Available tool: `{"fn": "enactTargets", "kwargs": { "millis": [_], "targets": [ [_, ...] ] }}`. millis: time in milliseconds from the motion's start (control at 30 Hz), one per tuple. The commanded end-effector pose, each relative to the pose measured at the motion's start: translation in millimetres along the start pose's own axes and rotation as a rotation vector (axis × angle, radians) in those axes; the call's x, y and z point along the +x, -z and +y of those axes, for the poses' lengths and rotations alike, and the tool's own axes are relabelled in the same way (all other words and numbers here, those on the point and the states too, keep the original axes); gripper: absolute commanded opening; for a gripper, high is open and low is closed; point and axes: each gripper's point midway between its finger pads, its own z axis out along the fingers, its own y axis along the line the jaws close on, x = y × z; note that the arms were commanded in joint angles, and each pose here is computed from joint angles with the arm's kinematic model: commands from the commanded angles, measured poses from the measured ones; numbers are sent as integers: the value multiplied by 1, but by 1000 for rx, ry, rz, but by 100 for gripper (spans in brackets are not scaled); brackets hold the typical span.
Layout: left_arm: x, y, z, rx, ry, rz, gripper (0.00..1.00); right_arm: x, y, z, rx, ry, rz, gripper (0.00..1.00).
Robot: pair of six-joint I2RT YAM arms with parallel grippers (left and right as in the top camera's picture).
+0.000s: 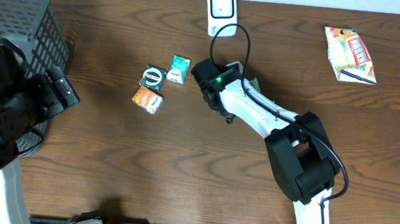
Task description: Scan the item barcode
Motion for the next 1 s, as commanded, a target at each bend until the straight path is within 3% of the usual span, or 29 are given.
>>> {"fn": "enactTargets", "kwargs": {
  "millis": [0, 233, 400, 600, 800, 967],
  "targets": [
    [1, -2, 3, -15, 6, 8, 98, 5, 4, 18, -102, -3, 35, 48],
    [1, -2, 3, -15, 6, 8, 98, 8, 20, 46, -295, 40, 87, 41],
    [1, -2, 3, -15, 6, 8, 98, 3, 46, 62, -441, 57, 118, 26],
    [1, -2, 3, -15, 6, 8, 98, 0, 97, 90, -727, 181, 145, 33],
    [1, -2, 3, -15, 6, 8, 98, -23, 96, 47, -570, 119, 112, 39],
    [1, -2, 3, -15, 6, 8, 98, -40, 82, 5, -491, 27, 113, 50]
  ]
}}
